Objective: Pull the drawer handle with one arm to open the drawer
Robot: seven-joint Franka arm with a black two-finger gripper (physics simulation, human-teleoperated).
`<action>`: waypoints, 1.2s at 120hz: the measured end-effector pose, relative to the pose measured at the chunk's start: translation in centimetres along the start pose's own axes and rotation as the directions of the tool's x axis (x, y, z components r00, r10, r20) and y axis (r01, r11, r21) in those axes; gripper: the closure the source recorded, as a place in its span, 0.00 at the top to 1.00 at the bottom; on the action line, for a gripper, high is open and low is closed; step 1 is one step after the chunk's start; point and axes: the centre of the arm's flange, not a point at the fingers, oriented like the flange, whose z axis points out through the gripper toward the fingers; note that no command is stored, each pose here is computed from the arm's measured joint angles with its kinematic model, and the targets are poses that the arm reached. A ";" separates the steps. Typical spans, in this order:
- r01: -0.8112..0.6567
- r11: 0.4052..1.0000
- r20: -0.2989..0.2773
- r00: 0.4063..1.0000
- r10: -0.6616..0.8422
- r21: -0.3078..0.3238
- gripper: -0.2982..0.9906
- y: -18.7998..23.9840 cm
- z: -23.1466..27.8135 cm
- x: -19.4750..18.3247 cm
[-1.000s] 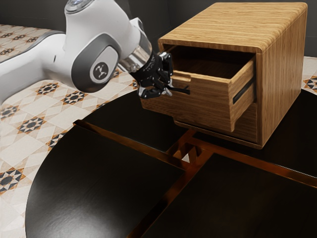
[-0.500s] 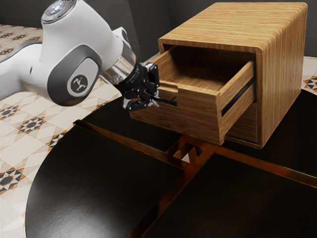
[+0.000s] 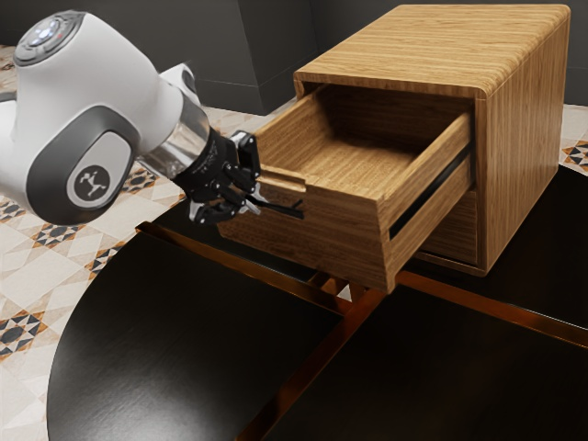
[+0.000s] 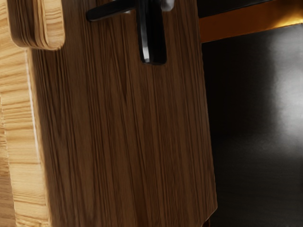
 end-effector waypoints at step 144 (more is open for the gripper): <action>-0.251 0.932 0.124 0.949 0.290 -0.260 0.73 6.2 -24.4 -14.8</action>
